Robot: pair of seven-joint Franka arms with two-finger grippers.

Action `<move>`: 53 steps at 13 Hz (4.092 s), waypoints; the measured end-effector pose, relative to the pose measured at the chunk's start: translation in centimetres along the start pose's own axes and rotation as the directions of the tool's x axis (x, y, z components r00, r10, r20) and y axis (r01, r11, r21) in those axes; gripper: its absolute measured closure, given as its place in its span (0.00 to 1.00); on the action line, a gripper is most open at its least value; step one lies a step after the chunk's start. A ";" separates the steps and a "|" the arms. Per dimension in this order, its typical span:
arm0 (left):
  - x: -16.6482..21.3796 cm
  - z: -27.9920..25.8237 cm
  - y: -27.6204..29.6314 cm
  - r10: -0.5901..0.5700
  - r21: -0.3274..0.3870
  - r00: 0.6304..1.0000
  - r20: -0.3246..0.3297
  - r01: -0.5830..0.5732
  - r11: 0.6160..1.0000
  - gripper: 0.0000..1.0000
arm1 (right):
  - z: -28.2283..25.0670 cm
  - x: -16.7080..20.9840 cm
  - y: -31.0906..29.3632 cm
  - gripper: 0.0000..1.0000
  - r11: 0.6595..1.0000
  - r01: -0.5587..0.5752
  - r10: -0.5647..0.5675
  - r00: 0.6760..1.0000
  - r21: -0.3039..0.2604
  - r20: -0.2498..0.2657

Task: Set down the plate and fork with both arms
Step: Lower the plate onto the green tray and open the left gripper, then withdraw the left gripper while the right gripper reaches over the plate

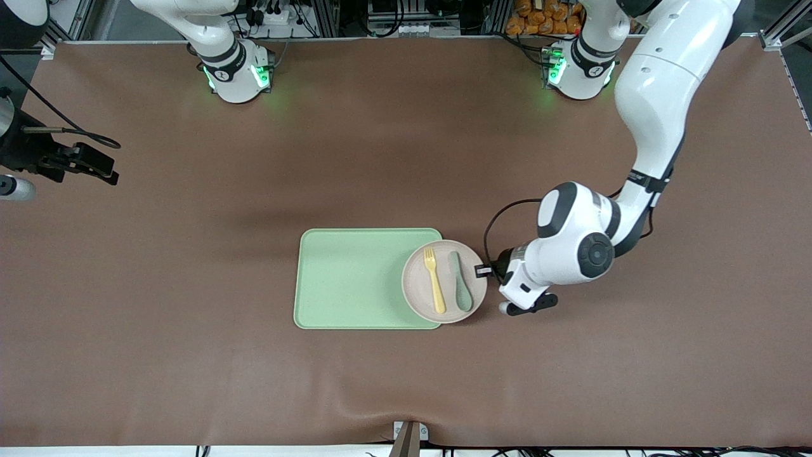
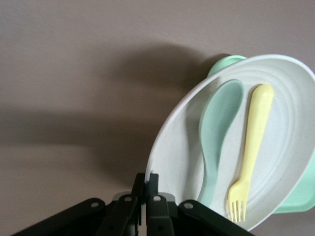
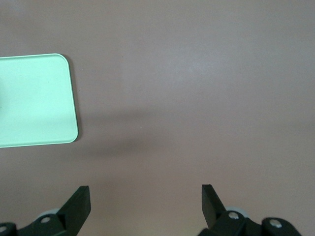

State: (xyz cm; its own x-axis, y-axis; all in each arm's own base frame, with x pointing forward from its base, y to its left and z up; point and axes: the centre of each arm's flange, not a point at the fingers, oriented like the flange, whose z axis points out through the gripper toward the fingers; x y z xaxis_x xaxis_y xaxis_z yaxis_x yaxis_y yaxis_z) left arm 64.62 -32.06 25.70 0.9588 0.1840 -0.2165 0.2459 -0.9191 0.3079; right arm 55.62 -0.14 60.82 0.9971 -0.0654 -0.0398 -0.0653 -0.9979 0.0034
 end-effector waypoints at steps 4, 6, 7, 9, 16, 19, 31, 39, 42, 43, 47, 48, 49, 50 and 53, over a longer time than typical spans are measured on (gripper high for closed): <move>-2.6 5.3 5.5 -0.042 -0.039 0.998 -0.053 0.040 0.998 0.96 | 0.0 0.0 -0.5 0.00 1.000 0.010 -0.010 1.000 0.000 -0.002; -3.3 6.3 7.7 -0.057 -0.057 0.996 -0.062 0.054 0.997 0.96 | 0.0 0.0 -1.4 0.00 1.000 0.027 -0.027 1.000 0.000 -0.003; -3.3 6.4 8.3 -0.056 -0.063 0.996 -0.069 0.051 0.997 0.96 | 0.2 0.0 -2.0 0.00 0.999 0.037 -0.037 0.999 -0.001 0.000; -3.5 7.5 8.9 -0.050 -0.078 0.995 -0.082 0.043 0.996 0.96 | 0.7 0.2 -3.0 0.00 0.998 0.055 -0.055 0.998 -0.001 0.006; -5.9 12.2 10.7 0.021 -0.077 0.995 -0.096 -0.028 0.997 0.96 | 1.3 0.5 -4.3 0.00 0.997 0.077 -0.077 0.997 -0.002 0.011; -5.6 12.4 10.3 0.047 -0.067 0.994 -0.101 -0.054 0.996 0.78 | 1.6 0.5 -5.0 0.00 0.996 0.091 -0.091 0.996 -0.002 0.017; -0.5 -3.1 9.1 0.030 -0.053 0.964 -0.263 -0.046 0.998 0.00 | 12.1 3.8 -20.2 0.00 0.949 0.314 -0.314 0.949 -0.001 -0.004; 4.6 -15.4 -0.6 0.179 0.207 0.932 -0.315 -0.117 0.971 0.00 | 24.3 5.4 -31.0 0.00 0.906 0.423 -0.421 0.902 0.010 -0.098; 6.9 -19.4 -6.5 0.263 0.263 0.926 -0.270 -0.192 0.945 0.00 | 27.5 6.2 -34.1 0.00 0.888 0.460 -0.457 0.883 0.003 -0.108; 7.1 -20.9 -8.3 0.276 0.278 0.929 -0.246 -0.205 0.938 0.00 | 28.3 6.4 -35.0 0.00 0.880 0.475 -0.472 0.875 -0.003 -0.107; 4.4 -27.6 -11.3 0.313 0.332 0.939 -0.145 -0.252 0.909 0.00 | 30.0 7.5 -35.7 0.00 0.824 0.567 -0.565 0.818 -0.020 -0.104; 3.2 -28.9 -10.9 0.317 0.348 0.940 -0.130 -0.256 0.902 0.00 | 30.3 7.5 -35.6 0.00 0.822 0.569 -0.568 0.817 -0.021 -0.099; 1.8 -30.3 -10.3 0.320 0.360 0.940 -0.116 -0.261 0.896 0.00 | 30.8 7.5 -35.6 0.00 0.822 0.570 -0.569 0.817 -0.021 -0.092; 0.2 -31.6 -9.6 0.325 0.369 0.940 -0.106 -0.266 0.890 0.00 | 31.4 7.5 -35.6 0.00 0.821 0.570 -0.570 0.818 -0.020 -0.083; -4.4 -35.3 -7.1 0.324 0.387 0.938 -0.124 -0.255 0.886 0.00 | 33.4 6.9 -36.7 0.00 0.827 0.562 -0.561 0.825 -0.015 -0.072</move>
State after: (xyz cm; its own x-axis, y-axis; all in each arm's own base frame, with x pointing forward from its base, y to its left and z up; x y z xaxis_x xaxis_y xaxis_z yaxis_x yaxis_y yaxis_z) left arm 63.67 -14.04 57.20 0.9966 -0.0815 0.0119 -0.0811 -0.9962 -0.0303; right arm 63.60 35.98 27.03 0.8617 0.5060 0.0373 0.5065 -0.8622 -0.0042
